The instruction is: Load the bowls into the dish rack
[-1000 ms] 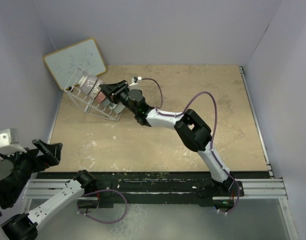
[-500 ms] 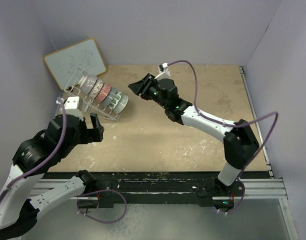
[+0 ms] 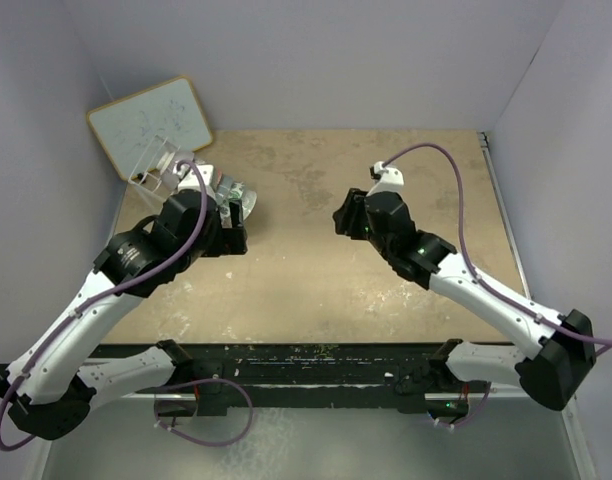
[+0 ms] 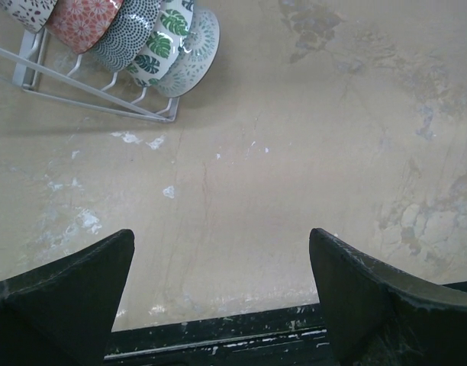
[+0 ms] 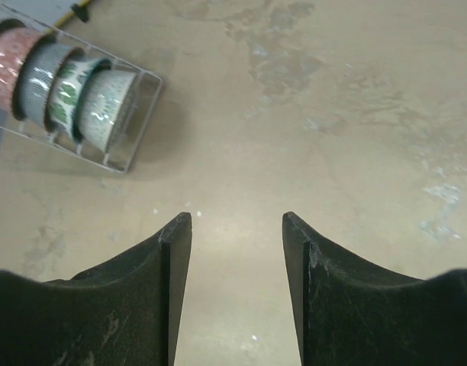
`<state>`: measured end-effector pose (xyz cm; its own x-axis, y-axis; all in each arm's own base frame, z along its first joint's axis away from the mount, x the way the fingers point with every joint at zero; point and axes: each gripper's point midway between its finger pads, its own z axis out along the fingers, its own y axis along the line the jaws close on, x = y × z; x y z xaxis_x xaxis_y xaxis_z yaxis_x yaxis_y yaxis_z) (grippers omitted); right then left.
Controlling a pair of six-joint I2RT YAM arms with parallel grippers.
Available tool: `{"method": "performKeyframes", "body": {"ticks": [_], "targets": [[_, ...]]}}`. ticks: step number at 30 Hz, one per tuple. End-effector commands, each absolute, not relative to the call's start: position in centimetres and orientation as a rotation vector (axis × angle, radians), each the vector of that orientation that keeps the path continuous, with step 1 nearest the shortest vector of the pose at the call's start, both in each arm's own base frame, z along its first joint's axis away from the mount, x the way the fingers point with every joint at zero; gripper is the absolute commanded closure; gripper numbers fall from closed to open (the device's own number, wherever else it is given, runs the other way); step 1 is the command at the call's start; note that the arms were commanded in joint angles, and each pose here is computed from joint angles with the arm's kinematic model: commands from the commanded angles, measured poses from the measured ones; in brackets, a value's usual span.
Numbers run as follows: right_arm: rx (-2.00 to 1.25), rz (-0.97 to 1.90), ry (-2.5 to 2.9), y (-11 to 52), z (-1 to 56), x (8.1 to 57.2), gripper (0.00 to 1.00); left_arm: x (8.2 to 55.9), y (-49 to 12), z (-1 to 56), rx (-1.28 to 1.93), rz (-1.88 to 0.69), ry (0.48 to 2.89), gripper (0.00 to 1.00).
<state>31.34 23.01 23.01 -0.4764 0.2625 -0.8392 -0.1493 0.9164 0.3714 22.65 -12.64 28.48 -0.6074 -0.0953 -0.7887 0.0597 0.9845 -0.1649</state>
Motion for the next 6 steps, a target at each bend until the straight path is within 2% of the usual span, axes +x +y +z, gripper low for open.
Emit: {"method": "performKeyframes", "body": {"ticks": [1, 3, 6], "targets": [[0.057, 0.364, 2.048, 20.0, 21.6, 29.9, 0.45, 23.6, -13.5, 30.9, -0.053, -0.293, 2.111, 0.01], [0.056, 0.360, 2.057, 19.5, 21.5, 29.3, 0.44, 23.8, -13.5, 30.5, -0.054, -0.281, 2.116, 0.01], [0.060, 0.355, 2.043, 18.9, 21.9, 29.0, 0.34, 23.9, -13.5, 30.0, -0.054, -0.270, 2.125, 0.01]]}}
